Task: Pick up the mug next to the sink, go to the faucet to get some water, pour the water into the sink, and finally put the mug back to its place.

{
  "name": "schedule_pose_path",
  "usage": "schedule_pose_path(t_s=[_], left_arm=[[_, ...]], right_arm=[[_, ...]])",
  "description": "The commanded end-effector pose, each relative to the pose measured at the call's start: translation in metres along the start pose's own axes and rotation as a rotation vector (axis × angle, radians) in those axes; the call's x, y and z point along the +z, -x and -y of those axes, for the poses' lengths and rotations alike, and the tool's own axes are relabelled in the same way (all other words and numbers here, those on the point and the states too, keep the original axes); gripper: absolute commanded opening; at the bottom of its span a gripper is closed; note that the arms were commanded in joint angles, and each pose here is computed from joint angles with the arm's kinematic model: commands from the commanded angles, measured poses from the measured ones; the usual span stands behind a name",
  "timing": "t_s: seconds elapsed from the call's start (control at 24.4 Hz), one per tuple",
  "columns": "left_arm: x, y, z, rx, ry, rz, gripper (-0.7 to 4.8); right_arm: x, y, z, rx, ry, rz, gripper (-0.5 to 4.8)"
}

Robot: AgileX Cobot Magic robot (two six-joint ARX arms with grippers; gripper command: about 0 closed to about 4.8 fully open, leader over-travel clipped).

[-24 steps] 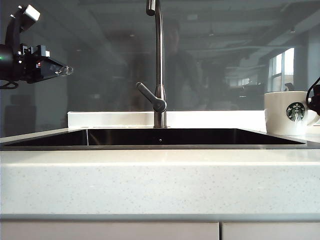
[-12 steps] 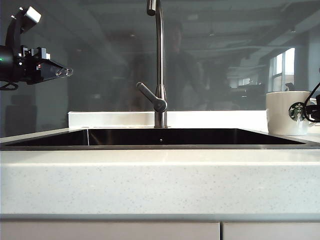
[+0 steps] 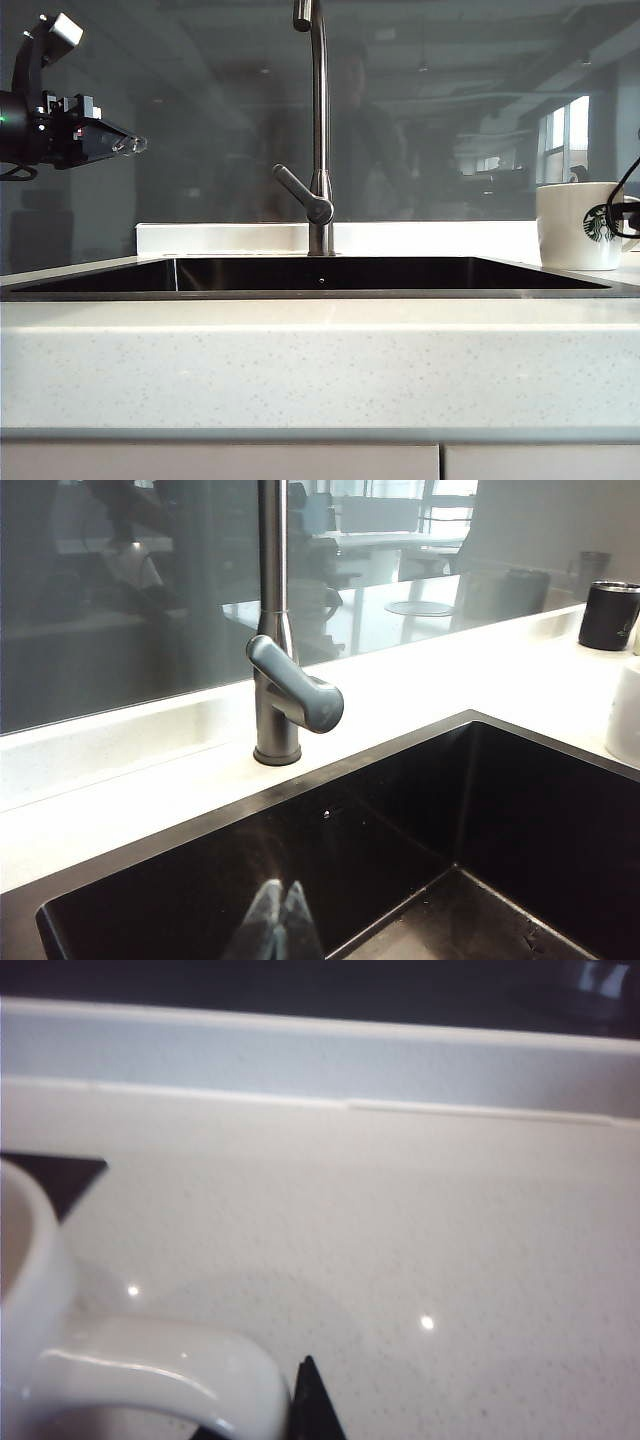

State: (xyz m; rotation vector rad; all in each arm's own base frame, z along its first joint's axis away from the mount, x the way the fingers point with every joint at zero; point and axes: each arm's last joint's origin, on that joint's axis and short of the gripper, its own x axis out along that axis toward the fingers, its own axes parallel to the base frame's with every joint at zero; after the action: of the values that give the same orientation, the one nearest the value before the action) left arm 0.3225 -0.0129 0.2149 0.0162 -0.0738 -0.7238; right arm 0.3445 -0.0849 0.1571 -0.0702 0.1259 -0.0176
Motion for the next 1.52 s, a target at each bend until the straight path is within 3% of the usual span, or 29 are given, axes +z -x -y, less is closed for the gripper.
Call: schedule_pose_path(t_s=[0.04,0.29,0.61,0.74,0.9,1.15,1.31,1.52], left_arm=[[0.002,0.000,0.000,0.005,-0.011,0.010,-0.05],[0.002,0.000,0.000,0.007,-0.011,0.010,-0.05],[0.001,-0.001,0.000,0.005,-0.008,0.007,-0.05],[-0.005,-0.002,-0.001,0.005,0.002,-0.005,-0.05],[-0.016,-0.005,-0.004,0.006,0.019,-0.023,-0.05],[-0.028,-0.008,-0.007,0.006,0.032,-0.041,-0.05],[-0.028,-0.014,-0.012,-0.004,0.029,-0.036,-0.05],[-0.023,-0.024,-0.020,-0.025,0.034,-0.034,-0.05]], right_arm=[[0.005,-0.001,-0.002,0.007,0.017,0.025,-0.08],[0.006,-0.002,-0.006,0.027,-0.017,0.033,-0.08],[0.021,-0.001,-0.008,0.086,-0.233,0.177,-0.08],[0.025,-0.002,-0.016,0.118,-0.258,0.198,-0.08],[0.033,-0.010,-0.047,0.204,-0.254,0.196,-0.08],[0.087,-0.045,-0.111,0.370,-0.191,0.115,-0.08],[0.126,-0.055,-0.147,0.404,-0.068,0.060,-0.08],[0.165,-0.057,-0.180,0.452,-0.064,0.115,-0.08]])
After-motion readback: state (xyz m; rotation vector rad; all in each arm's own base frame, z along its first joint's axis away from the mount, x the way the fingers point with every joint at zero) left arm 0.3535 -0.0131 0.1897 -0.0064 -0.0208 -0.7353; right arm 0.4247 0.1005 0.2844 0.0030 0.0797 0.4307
